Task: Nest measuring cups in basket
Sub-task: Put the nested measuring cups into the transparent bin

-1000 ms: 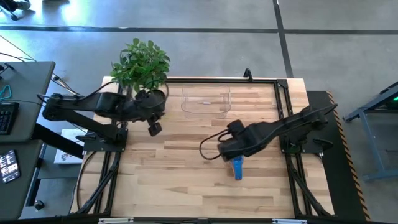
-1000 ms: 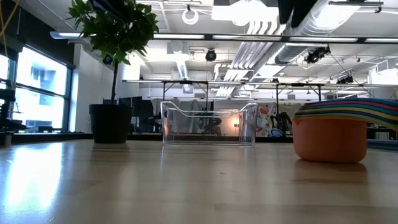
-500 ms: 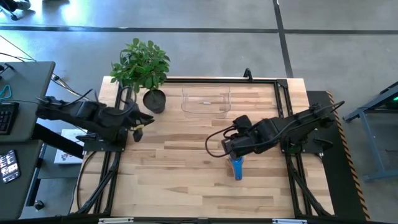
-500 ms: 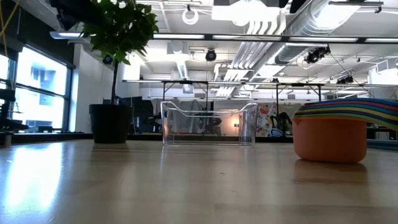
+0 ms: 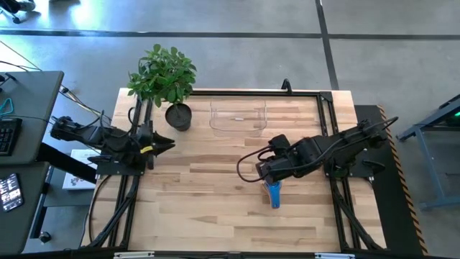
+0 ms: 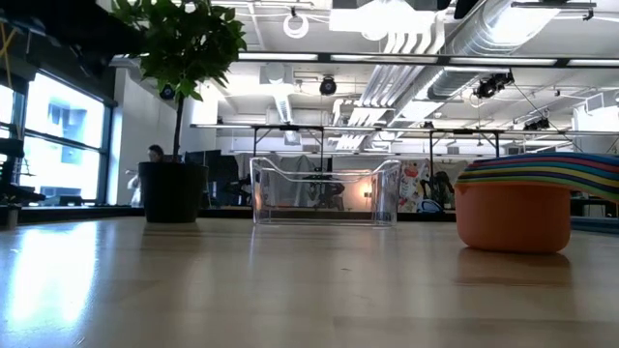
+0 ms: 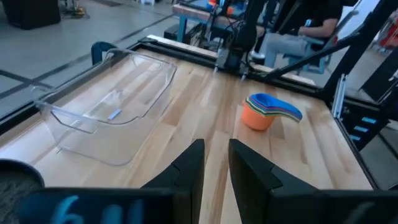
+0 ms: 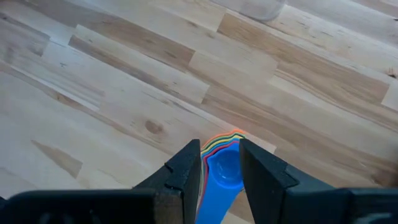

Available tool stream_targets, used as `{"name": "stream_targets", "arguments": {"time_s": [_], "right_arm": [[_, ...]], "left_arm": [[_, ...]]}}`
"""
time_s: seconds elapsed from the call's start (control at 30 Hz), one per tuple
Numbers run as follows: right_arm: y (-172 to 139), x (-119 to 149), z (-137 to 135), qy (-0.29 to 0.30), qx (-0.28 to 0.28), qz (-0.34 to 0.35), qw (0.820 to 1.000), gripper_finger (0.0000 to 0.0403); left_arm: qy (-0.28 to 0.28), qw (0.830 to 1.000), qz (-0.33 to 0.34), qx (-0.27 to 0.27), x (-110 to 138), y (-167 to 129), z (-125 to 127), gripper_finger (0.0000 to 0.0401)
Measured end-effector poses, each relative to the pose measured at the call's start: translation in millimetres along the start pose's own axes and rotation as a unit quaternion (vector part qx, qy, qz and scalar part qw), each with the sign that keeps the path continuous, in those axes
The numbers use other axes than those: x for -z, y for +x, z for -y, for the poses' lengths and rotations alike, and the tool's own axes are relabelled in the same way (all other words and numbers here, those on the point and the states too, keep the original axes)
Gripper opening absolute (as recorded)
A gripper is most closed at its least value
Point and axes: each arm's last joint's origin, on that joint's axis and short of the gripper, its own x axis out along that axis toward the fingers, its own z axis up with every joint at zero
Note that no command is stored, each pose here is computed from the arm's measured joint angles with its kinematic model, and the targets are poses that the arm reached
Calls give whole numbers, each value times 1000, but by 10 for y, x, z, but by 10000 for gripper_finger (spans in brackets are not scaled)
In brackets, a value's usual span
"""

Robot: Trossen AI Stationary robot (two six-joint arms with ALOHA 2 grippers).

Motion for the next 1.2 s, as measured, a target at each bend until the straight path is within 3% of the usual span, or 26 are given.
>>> {"name": "stream_targets", "arguments": {"time_s": [0.4, 0.8, 1.2], "right_arm": [[1, 13, -3, 0, -2, -22, 1000, 103], [1, 27, -8, 1, -6, -45, 999, 103], [0, 32, -10, 22, -5, -48, 999, 103]], "left_arm": [[-34, 998, 54, 28, 453, -49, -176, 62], [-9, 997, -12, 74, 845, 159, -155, 62], [16, 997, -15, 78, 842, 158, -151, 62]]}}
